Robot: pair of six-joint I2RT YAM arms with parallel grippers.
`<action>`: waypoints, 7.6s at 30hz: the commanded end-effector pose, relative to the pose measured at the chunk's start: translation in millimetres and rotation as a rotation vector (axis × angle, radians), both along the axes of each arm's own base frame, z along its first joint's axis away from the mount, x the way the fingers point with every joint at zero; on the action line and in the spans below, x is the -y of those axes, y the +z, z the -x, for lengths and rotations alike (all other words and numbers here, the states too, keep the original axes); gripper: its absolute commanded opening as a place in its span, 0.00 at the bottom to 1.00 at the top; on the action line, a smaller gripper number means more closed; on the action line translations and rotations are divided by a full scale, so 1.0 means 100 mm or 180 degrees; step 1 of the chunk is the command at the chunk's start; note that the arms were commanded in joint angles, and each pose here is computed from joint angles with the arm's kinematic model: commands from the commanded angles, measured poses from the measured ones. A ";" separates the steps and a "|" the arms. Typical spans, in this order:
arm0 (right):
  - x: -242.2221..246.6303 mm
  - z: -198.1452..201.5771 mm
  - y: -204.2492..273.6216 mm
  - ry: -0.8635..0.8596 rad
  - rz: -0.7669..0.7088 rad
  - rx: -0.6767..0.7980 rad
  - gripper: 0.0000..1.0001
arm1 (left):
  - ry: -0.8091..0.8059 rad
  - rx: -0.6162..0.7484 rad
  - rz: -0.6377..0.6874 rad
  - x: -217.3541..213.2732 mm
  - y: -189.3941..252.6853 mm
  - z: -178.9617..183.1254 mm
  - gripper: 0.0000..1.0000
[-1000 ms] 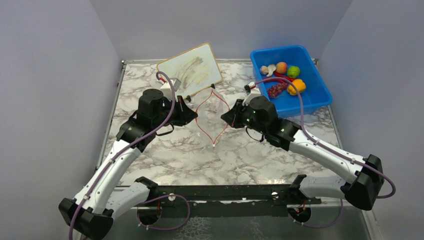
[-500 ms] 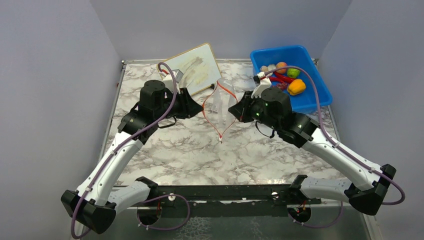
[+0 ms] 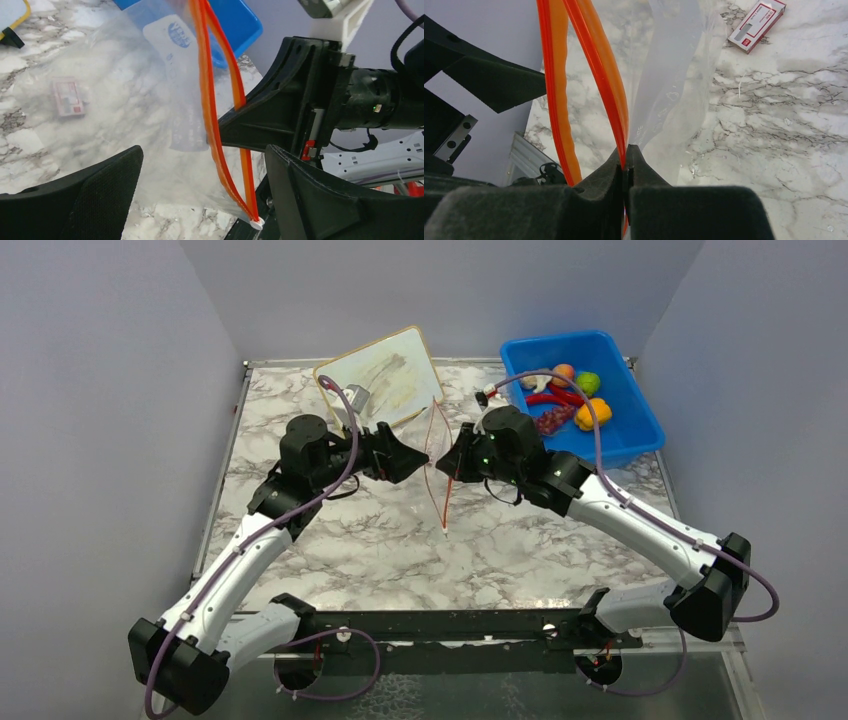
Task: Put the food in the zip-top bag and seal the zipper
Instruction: Open the zipper of the food storage bag, then pick up the fake vegetable from the bin, then place the fake vegetable in the zipper food storage bag.
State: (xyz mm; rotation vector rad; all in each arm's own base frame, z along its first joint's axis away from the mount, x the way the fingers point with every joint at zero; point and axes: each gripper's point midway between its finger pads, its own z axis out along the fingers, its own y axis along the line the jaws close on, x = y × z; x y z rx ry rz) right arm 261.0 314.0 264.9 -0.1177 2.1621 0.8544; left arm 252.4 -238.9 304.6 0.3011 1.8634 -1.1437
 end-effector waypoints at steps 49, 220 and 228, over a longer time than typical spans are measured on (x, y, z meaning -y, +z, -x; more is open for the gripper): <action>0.17 0.50 -0.44 0.0390 -0.0389 0.0064 0.17 | 0.0703 0.0556 -0.1356 -0.56 -0.43 -0.22 0.00; 0.86 -0.10 0.17 0.0639 -0.0745 0.0420 0.41 | 0.0677 0.0141 -0.0999 -0.09 -0.80 -0.47 0.00; 0.17 0.30 0.16 0.1153 -0.1051 0.0247 0.41 | 0.0572 0.0031 -0.0869 -0.02 -0.81 -0.40 0.00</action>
